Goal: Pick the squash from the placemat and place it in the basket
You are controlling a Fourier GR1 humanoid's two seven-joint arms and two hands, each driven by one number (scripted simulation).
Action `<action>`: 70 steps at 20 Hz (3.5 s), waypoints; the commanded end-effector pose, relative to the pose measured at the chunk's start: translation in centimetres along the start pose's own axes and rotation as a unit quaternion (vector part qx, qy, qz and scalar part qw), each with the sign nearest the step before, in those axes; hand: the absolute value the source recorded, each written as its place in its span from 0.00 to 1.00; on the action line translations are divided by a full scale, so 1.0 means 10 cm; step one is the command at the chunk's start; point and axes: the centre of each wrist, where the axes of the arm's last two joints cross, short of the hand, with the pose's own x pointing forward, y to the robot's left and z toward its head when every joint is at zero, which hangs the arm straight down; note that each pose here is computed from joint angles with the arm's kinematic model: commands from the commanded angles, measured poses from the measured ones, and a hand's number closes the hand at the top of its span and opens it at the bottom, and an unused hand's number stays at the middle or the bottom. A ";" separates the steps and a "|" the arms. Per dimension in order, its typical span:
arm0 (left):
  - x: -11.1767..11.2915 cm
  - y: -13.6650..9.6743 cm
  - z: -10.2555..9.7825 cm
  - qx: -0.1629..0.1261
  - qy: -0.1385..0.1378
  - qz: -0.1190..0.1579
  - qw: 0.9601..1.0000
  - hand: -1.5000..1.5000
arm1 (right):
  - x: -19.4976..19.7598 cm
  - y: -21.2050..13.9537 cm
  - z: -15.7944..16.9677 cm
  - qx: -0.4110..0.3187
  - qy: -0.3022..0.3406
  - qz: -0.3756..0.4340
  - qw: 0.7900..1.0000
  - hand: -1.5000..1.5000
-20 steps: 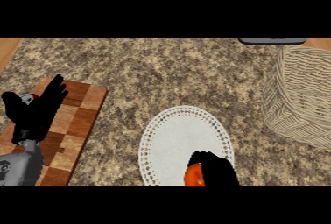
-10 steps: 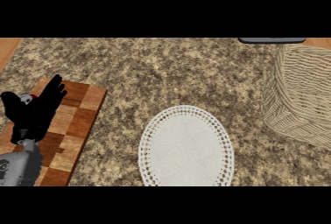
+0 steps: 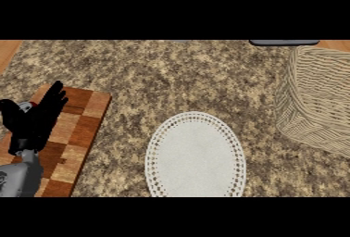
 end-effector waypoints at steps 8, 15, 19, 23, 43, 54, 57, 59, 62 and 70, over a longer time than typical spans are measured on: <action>0.01 0.04 0.00 0.007 0.000 -0.001 1.000 0.50 | 0.39 -0.77 -0.13 -0.193 -0.012 -0.042 0.980 1.00; 0.01 0.01 0.01 0.001 -0.003 0.001 1.000 0.50 | 0.38 -0.79 -0.22 -0.247 0.009 -0.043 0.968 1.00; -0.03 -0.04 0.04 0.001 -0.003 -0.007 1.000 0.50 | 0.33 -0.80 -0.27 -0.277 0.031 -0.029 0.960 1.00; 0.00 -0.09 0.01 0.002 -0.005 0.005 1.000 0.50 | 0.22 -0.87 -0.35 -0.310 0.061 0.011 0.949 1.00; 0.08 -0.05 -0.10 -0.002 -0.005 0.001 1.000 0.50 | -0.62 -2.72 -0.86 -0.370 0.125 0.013 0.921 1.00; 0.17 -0.09 -0.05 -0.010 -0.001 -0.004 1.000 0.50 | -1.57 -3.15 -1.13 -0.400 0.197 0.003 0.895 0.00; 0.18 -0.18 0.00 -0.012 -0.003 -0.002 1.000 0.50 | -1.69 -3.10 -1.11 -0.376 0.166 -0.004 0.912 0.00; 0.20 -0.03 -0.20 -0.012 -0.010 0.000 1.000 0.50 | -1.45 -3.22 -1.29 -0.381 0.150 -0.025 0.912 0.00; 0.06 -0.06 0.10 -0.006 -0.006 -0.003 1.000 0.50 | -1.47 -3.46 -1.07 -0.413 0.141 -0.051 0.899 0.00; 0.12 -0.06 -0.01 -0.010 -0.008 -0.001 1.000 0.50 | -1.80 -3.82 -0.60 -0.532 0.167 -0.214 0.802 0.00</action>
